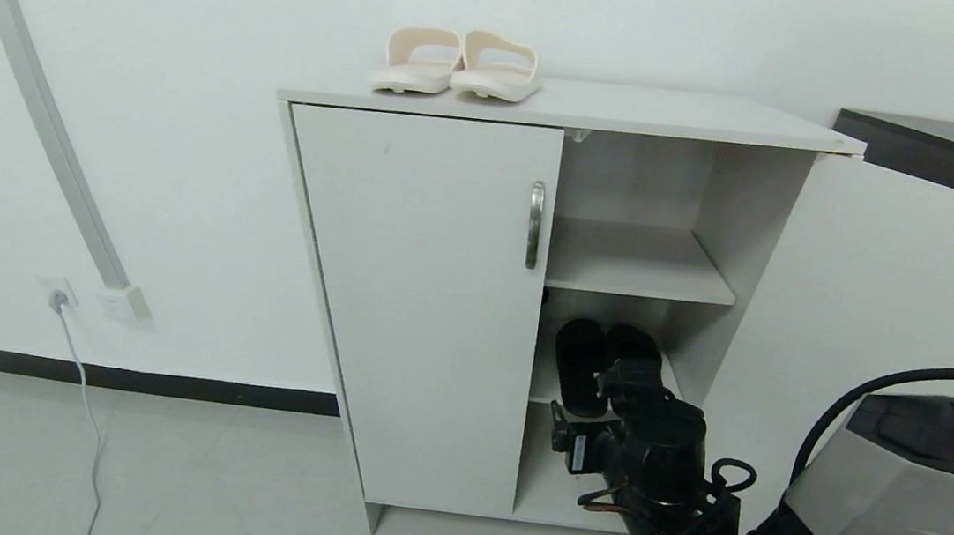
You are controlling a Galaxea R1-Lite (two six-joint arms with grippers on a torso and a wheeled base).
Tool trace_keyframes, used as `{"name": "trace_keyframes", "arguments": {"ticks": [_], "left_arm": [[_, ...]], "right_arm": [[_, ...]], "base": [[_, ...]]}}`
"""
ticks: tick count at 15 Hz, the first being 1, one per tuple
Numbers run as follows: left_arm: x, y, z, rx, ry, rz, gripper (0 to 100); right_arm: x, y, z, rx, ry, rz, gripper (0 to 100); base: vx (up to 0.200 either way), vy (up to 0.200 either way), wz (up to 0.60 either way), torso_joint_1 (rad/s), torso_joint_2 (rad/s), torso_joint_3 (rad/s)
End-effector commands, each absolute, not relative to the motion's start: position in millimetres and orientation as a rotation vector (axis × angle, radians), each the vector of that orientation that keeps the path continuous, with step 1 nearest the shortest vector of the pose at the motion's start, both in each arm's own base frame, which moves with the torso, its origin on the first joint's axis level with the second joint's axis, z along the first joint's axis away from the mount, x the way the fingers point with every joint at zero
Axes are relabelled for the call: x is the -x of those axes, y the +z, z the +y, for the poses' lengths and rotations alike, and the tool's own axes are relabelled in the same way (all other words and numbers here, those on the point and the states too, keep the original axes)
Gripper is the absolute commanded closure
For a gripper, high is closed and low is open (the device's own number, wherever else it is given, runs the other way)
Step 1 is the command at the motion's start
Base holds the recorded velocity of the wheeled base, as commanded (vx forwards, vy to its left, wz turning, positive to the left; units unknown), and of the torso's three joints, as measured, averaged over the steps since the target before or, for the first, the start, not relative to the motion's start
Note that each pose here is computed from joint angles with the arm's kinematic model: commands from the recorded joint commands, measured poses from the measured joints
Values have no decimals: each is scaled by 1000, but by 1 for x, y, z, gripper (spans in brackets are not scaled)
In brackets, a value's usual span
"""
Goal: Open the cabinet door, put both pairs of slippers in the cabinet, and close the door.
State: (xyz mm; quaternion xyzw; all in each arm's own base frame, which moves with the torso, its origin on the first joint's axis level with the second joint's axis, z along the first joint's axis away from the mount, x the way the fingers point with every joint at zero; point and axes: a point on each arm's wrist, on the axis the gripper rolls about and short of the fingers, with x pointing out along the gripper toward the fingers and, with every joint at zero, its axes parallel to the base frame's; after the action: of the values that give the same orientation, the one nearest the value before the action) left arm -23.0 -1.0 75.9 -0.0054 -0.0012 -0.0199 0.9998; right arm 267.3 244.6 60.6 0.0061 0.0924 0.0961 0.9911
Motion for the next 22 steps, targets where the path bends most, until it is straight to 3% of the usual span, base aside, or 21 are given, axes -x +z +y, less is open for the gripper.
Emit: {"name": "trace_keyframes", "arguments": {"ticks": [1,8,22], "left_arm": [[23,76,-1,11,-40,-1,100],[23,76,-1,12,-40,-1,100],[23,76,-1,11,-38,-1,100]], "right_arm": [[-267,58,245,-8,194,190,0],[-267,56,244,10,192,191,0],[-274,43,236,26,213,111,0]], "base": [[0,200,0,2,-7,-2],[0,200,0,2,0,2],[0,0,0,0,0,0]]}}
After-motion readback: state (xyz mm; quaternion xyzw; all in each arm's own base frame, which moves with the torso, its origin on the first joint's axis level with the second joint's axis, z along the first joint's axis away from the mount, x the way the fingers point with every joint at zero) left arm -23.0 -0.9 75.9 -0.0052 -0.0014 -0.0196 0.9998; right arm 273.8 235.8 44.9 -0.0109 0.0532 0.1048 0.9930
